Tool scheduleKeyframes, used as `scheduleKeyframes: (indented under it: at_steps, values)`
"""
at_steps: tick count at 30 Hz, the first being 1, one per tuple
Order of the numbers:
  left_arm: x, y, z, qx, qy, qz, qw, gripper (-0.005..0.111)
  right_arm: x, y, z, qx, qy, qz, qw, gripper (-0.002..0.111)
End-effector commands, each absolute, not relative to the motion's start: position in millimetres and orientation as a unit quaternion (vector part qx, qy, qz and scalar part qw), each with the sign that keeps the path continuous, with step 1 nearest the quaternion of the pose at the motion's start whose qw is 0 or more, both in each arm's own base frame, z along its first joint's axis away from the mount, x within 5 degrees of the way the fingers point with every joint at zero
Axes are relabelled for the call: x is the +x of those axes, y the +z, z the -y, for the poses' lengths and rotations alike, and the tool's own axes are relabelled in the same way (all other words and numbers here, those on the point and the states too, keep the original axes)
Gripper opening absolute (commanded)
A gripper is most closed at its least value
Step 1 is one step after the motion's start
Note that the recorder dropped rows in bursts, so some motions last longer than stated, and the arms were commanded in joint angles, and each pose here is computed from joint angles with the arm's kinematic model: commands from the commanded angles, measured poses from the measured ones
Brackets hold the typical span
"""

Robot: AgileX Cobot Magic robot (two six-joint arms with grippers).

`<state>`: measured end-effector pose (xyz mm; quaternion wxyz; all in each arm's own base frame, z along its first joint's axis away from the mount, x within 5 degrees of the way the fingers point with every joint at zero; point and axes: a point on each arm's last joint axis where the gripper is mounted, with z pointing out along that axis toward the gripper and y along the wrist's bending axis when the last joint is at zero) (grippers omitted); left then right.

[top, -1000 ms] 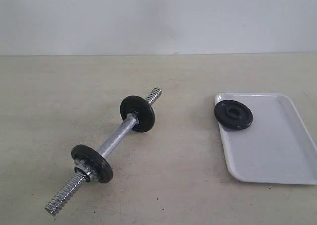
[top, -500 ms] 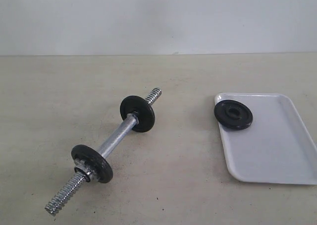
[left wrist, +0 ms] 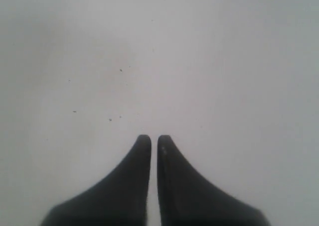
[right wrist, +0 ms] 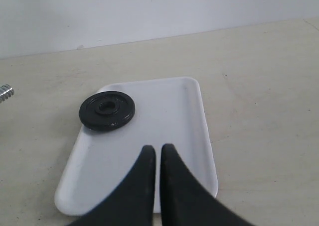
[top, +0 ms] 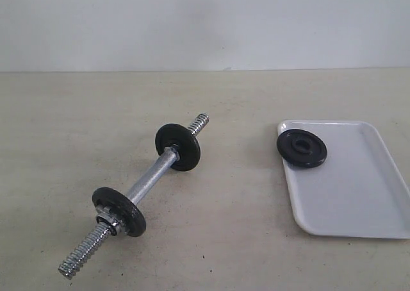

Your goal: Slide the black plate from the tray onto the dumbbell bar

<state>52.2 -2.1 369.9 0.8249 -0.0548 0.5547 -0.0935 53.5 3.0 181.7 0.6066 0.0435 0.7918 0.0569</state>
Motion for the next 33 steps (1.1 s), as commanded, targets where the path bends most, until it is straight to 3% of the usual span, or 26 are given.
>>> scheduleKeyframes:
  at_steps: [1,3,5,8,16,21,25,33]
  values:
    - [88,377,-8,-0.082,-0.027,-0.644,0.76,0.004,53,182,-3,0.044,0.056,-0.791,0.608,0.0]
    - [111,375,-10,-0.063,0.017,-0.7,0.711,0.004,53,182,-3,0.044,0.056,-0.791,0.608,0.0]
    - [141,363,-7,-0.025,0.052,-0.786,0.616,0.004,53,182,-3,0.044,0.056,-0.791,0.608,0.0]
    - [182,348,16,0.082,0.001,-0.892,0.445,0.004,53,182,-3,0.044,0.056,-0.791,0.608,0.0]
    - [237,339,59,0.168,-0.203,-0.924,0.278,0.004,53,182,-3,0.044,0.056,-0.791,0.608,0.0]
    - [257,324,90,0.233,-0.237,-0.921,0.205,0.005,53,182,-3,0.044,0.056,-0.791,0.608,0.0]
    - [272,311,120,0.274,-0.228,-0.918,0.172,0.021,53,182,-3,0.044,0.056,-0.791,0.608,0.0]
    - [301,264,165,0.303,-0.192,-0.925,0.126,0.072,53,182,-3,0.044,0.056,-0.791,0.608,0.0]
